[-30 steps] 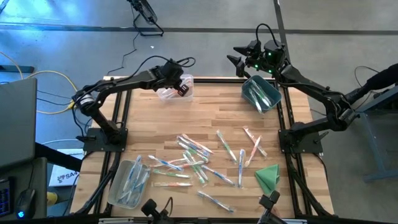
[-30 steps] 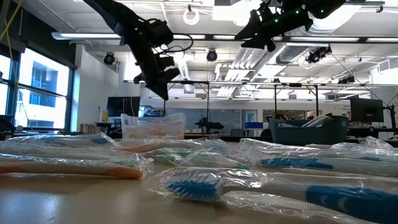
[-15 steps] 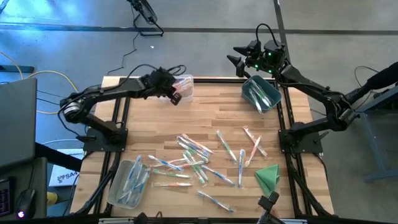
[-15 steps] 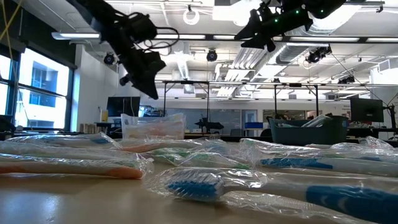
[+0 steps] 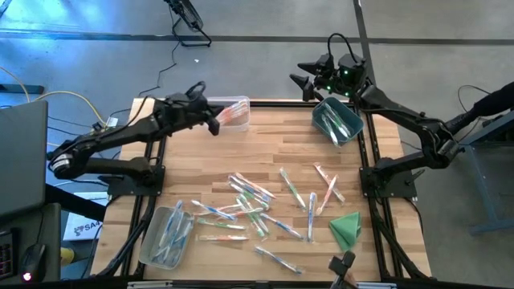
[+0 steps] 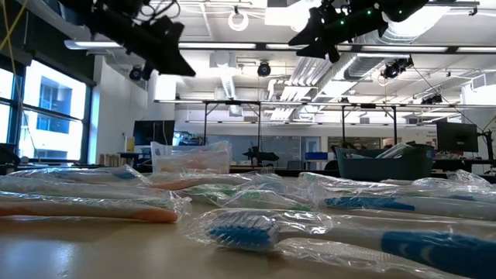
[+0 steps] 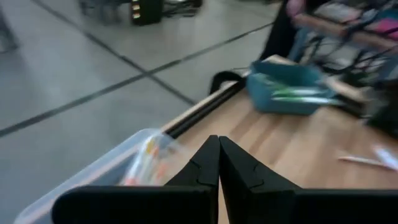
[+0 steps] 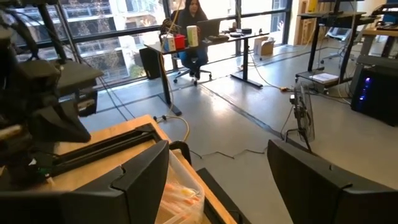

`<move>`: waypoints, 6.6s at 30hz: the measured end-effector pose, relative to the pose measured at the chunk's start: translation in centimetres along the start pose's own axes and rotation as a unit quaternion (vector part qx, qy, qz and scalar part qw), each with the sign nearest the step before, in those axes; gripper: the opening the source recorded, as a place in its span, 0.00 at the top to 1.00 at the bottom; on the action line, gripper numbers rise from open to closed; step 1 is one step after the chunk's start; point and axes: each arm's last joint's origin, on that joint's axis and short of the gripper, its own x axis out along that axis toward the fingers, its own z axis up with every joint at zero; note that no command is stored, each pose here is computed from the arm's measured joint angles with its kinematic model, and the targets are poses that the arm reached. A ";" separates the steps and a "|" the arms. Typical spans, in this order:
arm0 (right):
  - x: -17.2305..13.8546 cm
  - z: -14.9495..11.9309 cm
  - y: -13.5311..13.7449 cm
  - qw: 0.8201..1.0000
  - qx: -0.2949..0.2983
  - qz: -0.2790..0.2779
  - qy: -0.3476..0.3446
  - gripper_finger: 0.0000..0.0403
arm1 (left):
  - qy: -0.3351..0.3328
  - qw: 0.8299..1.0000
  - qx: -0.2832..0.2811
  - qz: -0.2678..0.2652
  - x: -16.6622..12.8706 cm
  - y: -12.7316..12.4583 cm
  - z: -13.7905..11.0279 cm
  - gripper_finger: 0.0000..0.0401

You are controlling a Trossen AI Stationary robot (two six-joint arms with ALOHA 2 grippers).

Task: Pick & Place Toothbrushes
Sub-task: Put the blue toothbrush into the gray bin

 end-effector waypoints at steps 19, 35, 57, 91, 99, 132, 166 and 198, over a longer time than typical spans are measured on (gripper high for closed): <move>0.2 -0.1 1.0 1.000 -0.006 0.016 0.002 0.34 | 0.006 0.980 -0.133 -0.148 -2.2 -2.0 0.8 1.00; 0.1 1.7 1.1 0.995 -0.042 0.020 -0.090 0.34 | 0.215 0.957 -0.192 -0.018 -6.1 -8.2 -2.9 1.00; -0.1 2.6 0.7 0.989 -0.046 -0.034 -0.139 0.34 | 0.449 0.893 -0.031 0.007 -6.3 -10.7 -3.7 1.00; 0.2 1.0 0.3 0.994 -0.054 -0.078 -0.056 0.34 | 0.511 0.783 0.318 -0.155 -2.5 -12.6 -7.8 1.00; 0.2 0.8 0.3 0.995 -0.052 -0.077 -0.044 0.34 | 0.511 0.772 0.344 -0.158 -2.2 -12.9 -8.3 1.00; 0.2 0.1 0.3 0.996 -0.043 -0.078 -0.012 0.34 | 0.539 0.761 0.266 -0.243 -4.5 -19.5 -12.7 0.88; 0.2 -0.2 0.3 0.996 -0.044 -0.079 0.005 0.34 | 0.554 0.752 0.264 -0.239 -3.8 -20.0 -14.1 0.65; 0.2 -0.3 0.3 0.996 -0.043 -0.079 0.009 0.34 | 0.558 0.749 0.261 -0.244 -2.4 -20.9 -16.2 0.66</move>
